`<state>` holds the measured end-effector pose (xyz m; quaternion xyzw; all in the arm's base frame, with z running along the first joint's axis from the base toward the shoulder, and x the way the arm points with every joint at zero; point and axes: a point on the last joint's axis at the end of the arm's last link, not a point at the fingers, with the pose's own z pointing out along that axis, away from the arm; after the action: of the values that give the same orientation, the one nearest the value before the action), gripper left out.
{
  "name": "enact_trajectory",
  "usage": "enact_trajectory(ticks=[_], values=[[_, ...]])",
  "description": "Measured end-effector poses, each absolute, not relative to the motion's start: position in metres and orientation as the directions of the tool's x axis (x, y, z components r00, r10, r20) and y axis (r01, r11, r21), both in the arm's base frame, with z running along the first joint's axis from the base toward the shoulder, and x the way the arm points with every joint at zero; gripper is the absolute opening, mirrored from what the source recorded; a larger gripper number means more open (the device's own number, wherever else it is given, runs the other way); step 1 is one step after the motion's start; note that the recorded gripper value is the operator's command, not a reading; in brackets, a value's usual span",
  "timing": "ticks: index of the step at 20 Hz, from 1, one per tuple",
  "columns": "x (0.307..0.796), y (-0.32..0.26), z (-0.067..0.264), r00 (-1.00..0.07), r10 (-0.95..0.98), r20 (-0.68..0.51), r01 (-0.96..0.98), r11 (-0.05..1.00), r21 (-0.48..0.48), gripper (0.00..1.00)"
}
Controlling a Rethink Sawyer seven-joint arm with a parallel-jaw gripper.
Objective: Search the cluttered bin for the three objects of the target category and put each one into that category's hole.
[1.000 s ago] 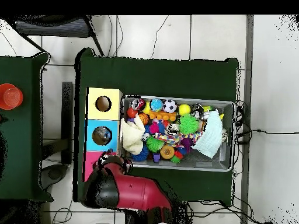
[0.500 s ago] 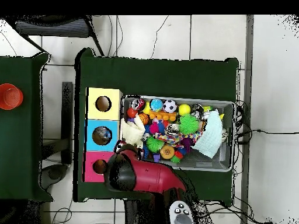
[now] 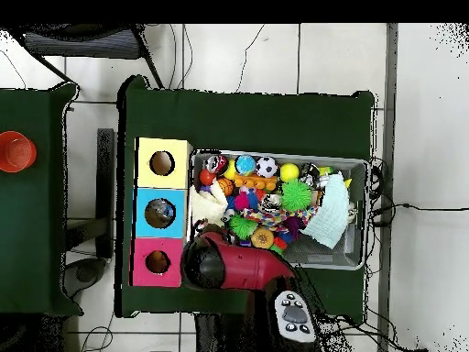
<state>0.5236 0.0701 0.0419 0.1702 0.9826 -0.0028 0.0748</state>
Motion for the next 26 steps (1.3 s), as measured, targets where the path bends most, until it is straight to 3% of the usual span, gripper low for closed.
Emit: enact_trajectory(ticks=[10,17,18,26], values=[[0.504,0.059,-0.026,-0.932,0.330,-0.148,0.327,0.944,0.044,1.00],[0.505,0.069,-0.045,-0.931,0.315,-0.184,0.303,0.949,0.092,1.00],[0.505,0.071,-0.049,-0.931,0.316,-0.183,0.301,0.948,0.105,0.00],[0.512,0.071,-0.041,-0.930,0.306,-0.202,0.289,0.951,0.111,0.00]])
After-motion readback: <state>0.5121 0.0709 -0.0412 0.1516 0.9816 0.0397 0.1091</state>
